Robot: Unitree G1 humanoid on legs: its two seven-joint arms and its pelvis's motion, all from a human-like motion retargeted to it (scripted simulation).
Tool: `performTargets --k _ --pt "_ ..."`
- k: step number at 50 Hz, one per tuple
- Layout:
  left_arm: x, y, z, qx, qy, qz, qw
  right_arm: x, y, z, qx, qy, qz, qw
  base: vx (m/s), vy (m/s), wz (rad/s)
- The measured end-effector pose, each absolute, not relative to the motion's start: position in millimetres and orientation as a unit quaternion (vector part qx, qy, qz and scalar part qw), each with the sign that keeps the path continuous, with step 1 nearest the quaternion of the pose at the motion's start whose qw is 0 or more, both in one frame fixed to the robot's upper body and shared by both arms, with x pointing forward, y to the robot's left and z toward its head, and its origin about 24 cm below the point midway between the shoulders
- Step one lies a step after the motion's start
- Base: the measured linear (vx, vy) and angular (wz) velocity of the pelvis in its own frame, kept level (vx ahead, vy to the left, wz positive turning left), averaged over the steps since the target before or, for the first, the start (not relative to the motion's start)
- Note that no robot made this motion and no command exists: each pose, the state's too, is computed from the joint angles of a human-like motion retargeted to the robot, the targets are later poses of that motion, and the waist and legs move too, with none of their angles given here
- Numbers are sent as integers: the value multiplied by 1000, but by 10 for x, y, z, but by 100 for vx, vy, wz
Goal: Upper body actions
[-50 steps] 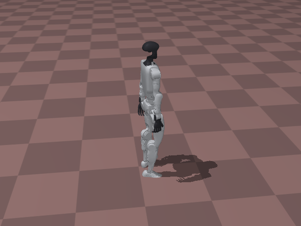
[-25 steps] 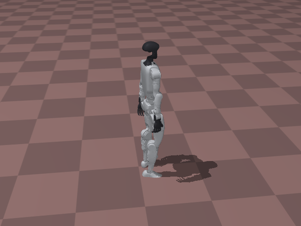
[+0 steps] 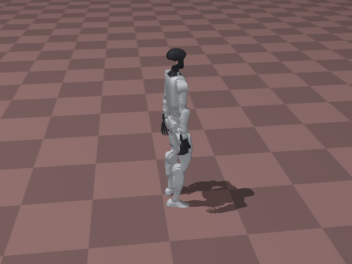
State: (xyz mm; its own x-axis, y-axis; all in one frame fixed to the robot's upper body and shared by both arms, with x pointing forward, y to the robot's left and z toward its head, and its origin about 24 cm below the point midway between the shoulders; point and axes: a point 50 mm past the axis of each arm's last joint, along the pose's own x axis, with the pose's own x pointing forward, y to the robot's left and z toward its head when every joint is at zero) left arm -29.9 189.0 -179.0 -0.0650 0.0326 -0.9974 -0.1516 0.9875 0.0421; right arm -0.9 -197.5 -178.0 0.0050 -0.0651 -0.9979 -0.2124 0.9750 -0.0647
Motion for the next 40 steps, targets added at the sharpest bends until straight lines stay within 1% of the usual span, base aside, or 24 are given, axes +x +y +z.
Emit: performTargets --k 40 --pt "-308 1884 -1790 -45 727 70 681 -11 -1976 -1779 -100 703 55 702 0 0 0"
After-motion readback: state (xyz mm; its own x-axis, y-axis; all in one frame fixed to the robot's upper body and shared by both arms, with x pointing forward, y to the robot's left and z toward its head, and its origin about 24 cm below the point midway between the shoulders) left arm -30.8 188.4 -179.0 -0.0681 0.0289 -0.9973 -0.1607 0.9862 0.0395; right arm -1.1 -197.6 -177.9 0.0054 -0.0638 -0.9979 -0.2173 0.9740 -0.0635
